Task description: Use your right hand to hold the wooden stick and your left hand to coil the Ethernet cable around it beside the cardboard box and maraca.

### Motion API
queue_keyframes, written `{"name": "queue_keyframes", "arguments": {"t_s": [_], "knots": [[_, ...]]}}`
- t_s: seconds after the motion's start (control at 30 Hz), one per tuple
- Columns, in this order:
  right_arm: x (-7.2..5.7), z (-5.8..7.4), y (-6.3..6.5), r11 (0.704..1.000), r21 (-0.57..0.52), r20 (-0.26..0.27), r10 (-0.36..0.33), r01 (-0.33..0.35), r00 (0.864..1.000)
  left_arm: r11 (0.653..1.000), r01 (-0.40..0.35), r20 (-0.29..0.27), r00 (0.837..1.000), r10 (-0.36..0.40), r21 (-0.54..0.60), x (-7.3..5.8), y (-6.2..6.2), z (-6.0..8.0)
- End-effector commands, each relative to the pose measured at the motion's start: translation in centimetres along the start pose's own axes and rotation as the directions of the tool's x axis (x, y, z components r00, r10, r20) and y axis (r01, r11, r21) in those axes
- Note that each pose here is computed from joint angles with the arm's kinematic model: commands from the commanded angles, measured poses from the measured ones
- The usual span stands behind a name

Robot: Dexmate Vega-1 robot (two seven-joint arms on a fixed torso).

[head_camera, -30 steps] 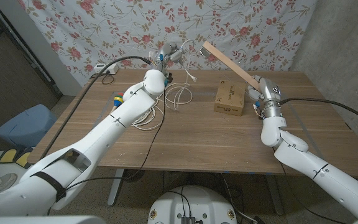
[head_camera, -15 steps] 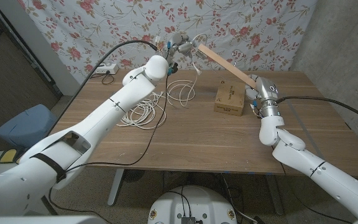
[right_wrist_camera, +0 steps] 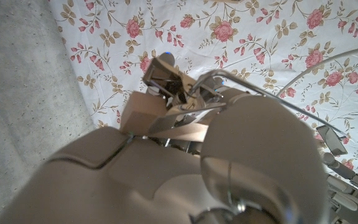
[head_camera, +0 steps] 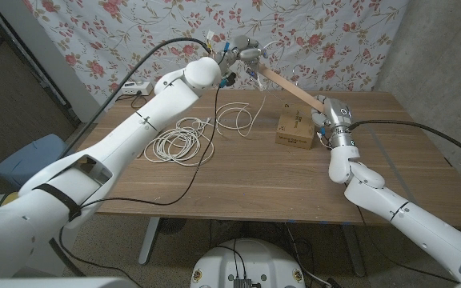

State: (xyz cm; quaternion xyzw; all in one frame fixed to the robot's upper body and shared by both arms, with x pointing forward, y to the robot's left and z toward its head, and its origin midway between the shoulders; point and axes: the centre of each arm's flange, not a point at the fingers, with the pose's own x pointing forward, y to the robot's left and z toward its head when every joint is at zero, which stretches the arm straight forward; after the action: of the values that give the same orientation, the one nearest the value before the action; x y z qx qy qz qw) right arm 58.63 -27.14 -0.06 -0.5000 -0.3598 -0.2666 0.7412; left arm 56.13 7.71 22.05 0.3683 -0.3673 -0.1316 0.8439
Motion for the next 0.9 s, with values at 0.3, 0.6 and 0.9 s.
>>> {"name": "queue_keyframes", "arguments": {"t_s": [0.3, 0.6, 0.9], "knots": [[2.7, 0.6, 0.9, 0.999, 0.03, -0.006, -0.016, 0.016, 1.0, 0.946, 0.307, 0.01, 0.951, -0.308, -0.106, -1.5, -0.3, 1.8], [4.2, 0.1, 0.8, 0.995, 0.069, -0.09, -0.063, 0.07, 0.994, 0.947, 0.303, 0.009, 0.953, -0.304, -0.11, -4.1, 0.2, 1.7], [4.5, -0.8, 0.5, 0.972, 0.173, -0.192, -0.124, 0.158, 0.974, 0.938, 0.321, -0.026, 0.945, -0.327, -0.13, -6.0, 0.0, 0.3]]}}
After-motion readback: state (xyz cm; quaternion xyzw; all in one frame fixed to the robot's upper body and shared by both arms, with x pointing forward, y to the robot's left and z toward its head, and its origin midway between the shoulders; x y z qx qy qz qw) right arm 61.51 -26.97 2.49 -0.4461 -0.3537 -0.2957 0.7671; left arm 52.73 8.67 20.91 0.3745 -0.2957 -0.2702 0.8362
